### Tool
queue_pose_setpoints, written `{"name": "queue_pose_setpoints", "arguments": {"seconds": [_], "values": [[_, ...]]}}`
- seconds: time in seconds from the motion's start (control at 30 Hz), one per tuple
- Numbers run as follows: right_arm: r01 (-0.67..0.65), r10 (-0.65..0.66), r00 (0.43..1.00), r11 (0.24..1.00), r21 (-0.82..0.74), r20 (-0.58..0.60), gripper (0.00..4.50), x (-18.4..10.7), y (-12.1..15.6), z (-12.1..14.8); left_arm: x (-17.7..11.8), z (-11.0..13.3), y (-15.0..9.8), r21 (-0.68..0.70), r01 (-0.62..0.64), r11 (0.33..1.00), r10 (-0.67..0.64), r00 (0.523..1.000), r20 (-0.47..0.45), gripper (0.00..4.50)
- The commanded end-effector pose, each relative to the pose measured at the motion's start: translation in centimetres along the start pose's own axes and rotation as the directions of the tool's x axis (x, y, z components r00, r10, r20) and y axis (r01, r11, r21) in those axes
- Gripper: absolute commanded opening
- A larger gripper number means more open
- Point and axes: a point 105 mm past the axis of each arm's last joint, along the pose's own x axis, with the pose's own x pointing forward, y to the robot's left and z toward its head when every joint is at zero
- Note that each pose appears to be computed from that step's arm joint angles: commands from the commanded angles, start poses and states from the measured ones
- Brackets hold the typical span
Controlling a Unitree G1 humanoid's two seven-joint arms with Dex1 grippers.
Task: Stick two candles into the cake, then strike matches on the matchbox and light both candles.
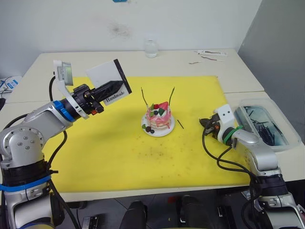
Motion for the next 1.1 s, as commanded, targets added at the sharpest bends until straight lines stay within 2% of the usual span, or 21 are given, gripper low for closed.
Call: {"name": "queue_pose_setpoints", "arguments": {"seconds": [0.03, 0.13, 0.27, 0.37, 0.43, 0.53, 0.63, 0.73, 0.83, 1.1], "values": [[0.028, -0.029, 0.999, 0.999, 0.025, 0.030, 0.04, -0.5, -0.8, 0.3, 0.3, 1.1, -1.4, 0.040, 0.040, 0.998, -0.041, 0.999, 0.032, 0.00], [0.028, -0.030, 0.998, 0.999, 0.023, 0.058, 0.04, -1.0, -1.0, 1.1, 0.5, 1.1, -1.8, 0.038, 0.050, 0.998, -0.051, 0.998, 0.032, 0.00], [-0.077, 0.104, 0.989, 0.969, -0.233, 0.105, 0.04, -3.0, 0.0, 5.0, 1.0, 1.6, -3.2, 0.038, 0.106, 0.994, -0.106, 0.994, -0.008, 0.00], [-0.193, 0.264, 0.955, 0.900, -0.390, 0.137, 0.04, -4.4, 2.3, 9.7, 1.9, 1.7, -3.5, 0.034, 0.117, 0.993, -0.115, 0.992, -0.056, 0.00], [-0.226, 0.328, 0.931, 0.865, -0.449, 0.163, 0.04, -5.0, 3.5, 12.4, 2.4, 1.4, -3.6, 0.029, 0.121, 0.992, -0.118, 0.989, -0.087, 0.00], [-0.212, 0.399, 0.893, 0.782, -0.586, 0.209, 0.04, -5.3, 5.6, 16.7, 3.4, 1.2, -3.8, 0.004, 0.136, 0.991, -0.135, 0.986, -0.100, 0.00], [-0.154, 0.432, 0.867, 0.705, -0.692, 0.247, 0.04, -5.0, 7.5, 19.5, 4.4, 1.0, -3.9, -0.015, 0.146, 0.989, -0.147, 0.985, -0.089, 0.00], [-0.068, 0.431, 0.857, 0.638, -0.767, 0.283, 0.04, -4.6, 8.5, 20.9, 5.1, 0.7, -4.0, -0.041, 0.149, 0.988, -0.152, 0.985, -0.085, 0.00], [-0.032, 0.428, 0.855, 0.608, -0.794, 0.293, 0.04, -4.2, 8.8, 21.2, 5.5, 0.4, -4.1, -0.066, 0.158, 0.985, -0.163, 0.984, -0.078, 0.00], [-0.011, 0.456, 0.833, 0.580, -0.814, 0.314, 0.04, -4.1, 9.6, 21.6, 6.0, 0.1, -4.1, -0.097, 0.170, 0.981, -0.177, 0.982, -0.069, 0.00]]}}
